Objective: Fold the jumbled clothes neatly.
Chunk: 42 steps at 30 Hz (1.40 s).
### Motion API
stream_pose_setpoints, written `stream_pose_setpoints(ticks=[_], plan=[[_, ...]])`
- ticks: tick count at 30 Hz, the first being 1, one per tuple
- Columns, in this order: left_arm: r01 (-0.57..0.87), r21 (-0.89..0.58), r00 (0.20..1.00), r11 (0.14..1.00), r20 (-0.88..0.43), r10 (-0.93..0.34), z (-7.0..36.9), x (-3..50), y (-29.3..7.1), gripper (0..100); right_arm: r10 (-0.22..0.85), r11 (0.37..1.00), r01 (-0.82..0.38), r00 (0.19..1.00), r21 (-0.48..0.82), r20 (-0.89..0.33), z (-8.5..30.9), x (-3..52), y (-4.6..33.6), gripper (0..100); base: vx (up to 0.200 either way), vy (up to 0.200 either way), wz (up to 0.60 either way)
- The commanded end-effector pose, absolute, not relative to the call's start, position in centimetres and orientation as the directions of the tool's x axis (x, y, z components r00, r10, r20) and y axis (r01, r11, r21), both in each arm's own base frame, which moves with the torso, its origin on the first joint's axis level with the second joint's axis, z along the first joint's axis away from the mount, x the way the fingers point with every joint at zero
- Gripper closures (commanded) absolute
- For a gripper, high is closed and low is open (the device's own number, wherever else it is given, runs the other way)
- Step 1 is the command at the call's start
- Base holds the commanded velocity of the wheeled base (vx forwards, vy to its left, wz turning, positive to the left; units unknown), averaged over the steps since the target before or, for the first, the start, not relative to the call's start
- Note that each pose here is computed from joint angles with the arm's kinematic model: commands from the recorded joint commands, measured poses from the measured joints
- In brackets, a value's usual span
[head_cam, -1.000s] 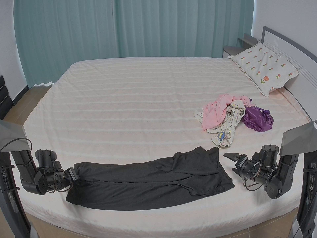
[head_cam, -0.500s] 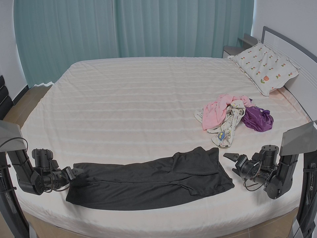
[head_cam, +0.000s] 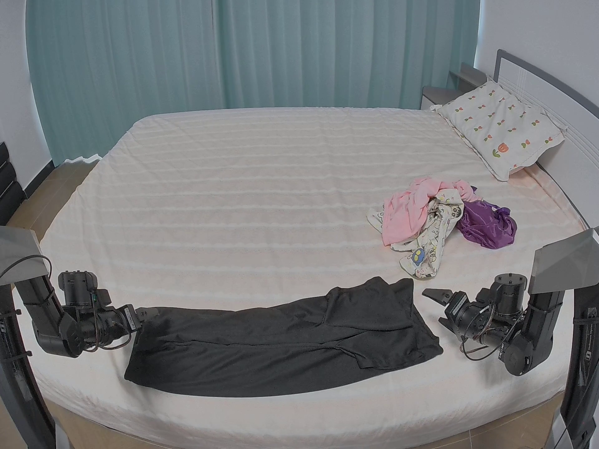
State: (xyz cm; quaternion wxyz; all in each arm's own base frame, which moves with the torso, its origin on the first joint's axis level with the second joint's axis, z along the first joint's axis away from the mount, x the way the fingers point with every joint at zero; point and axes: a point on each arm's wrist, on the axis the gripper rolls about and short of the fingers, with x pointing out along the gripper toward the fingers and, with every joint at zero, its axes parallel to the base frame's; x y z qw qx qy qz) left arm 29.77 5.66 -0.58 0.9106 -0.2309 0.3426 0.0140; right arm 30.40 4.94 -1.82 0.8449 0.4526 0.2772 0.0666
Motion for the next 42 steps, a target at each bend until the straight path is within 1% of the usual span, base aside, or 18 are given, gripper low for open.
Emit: stream_pose_setpoints(ticks=[1, 10, 20, 21, 30, 42], plan=[[-0.188, -0.383, 0.708, 0.905, -0.691, -0.145, -3.3, 29.5, 5.6, 0, 0.362, 0.58, 0.135, 0.841, 0.803, -0.403, -1.7, 30.4, 4.9, 0, 0.0, 0.0, 0.0], [-0.175, -0.384, 0.701, 0.907, -0.695, -0.16, -3.7, 29.5, 5.2, 0, 0.359, 0.58, 0.137, 0.842, 0.803, -0.403, -1.7, 30.5, 4.8, 0, 0.0, 0.0, 0.0], [-0.128, -0.416, 0.703, 0.9, -0.678, -0.214, -3.7, 29.9, 4.8, 0, 0.359, 0.58, 0.137, 0.842, 0.803, -0.403, -1.7, 30.4, 4.8, 0, 0.0, 0.0, 0.0], [-0.129, -0.416, 0.7, 0.9, -0.681, -0.214, -3.7, 29.7, 4.8, 100, 0.359, 0.58, 0.137, 0.842, 0.803, -0.403, -1.7, 30.4, 4.8, 0, 0.0, 0.0, 0.0], [-0.133, -0.416, 0.694, 0.9, -0.687, -0.215, -3.5, 29.2, 4.7, 100, 0.359, 0.58, 0.138, 0.841, 0.803, -0.404, -1.7, 30.4, 4.8, 0, 0.0, 0.0, 0.0], [-0.133, -0.405, 0.743, 0.905, -0.645, -0.18, -1.1, 29.0, 5.4, 100, 0.361, 0.58, 0.136, 0.841, 0.803, -0.403, -1.6, 30.4, 4.8, 0, 0.0, 0.0, 0.0]])
